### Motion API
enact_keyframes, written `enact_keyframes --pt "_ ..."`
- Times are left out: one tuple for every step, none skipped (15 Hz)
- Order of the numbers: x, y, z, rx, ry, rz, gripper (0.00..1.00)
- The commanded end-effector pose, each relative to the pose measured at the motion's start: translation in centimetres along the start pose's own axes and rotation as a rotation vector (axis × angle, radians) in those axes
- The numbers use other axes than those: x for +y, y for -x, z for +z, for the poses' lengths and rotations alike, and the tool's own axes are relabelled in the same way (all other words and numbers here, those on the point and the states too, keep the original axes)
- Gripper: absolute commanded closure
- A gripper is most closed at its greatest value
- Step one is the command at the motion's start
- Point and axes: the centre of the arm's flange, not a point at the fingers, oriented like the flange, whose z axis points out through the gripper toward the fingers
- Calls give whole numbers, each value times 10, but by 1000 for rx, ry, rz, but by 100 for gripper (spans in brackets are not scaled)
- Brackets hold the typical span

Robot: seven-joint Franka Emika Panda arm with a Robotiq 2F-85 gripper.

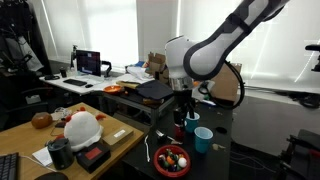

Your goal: Pick up the white, orange , white-brown and green objects from the bowl and put them in the cup near the banana plush toy

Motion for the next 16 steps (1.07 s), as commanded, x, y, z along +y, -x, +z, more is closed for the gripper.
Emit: enact_keyframes --pt "-16 -25 25 -9 -39 -63 0" --pt "-21 -29 34 -15 -43 -74 0" --pt "-24 -31 44 -20 -52 -83 0" --pt "-27 -34 55 -27 -59 -87 0" --pt "-29 -35 65 -35 -68 -91 0" --pt "-30 -37 76 -45 -78 -91 0" --pt "-30 -38 86 -61 -86 -87 0" --pt "-31 -39 95 -73 -94 -81 0" --pt "-32 -40 104 -81 -102 -79 0" --pt "-33 -42 113 -87 -111 -77 0" --pt "-34 -44 119 -94 -121 -75 0" --pt "-34 -46 124 -102 -123 -70 0" --pt "-35 -48 129 -109 -125 -68 0" --pt "-35 -50 134 -114 -123 -65 0" --pt "-35 -51 138 -118 -125 -64 0" --pt "-34 -53 142 -122 -124 -63 0"
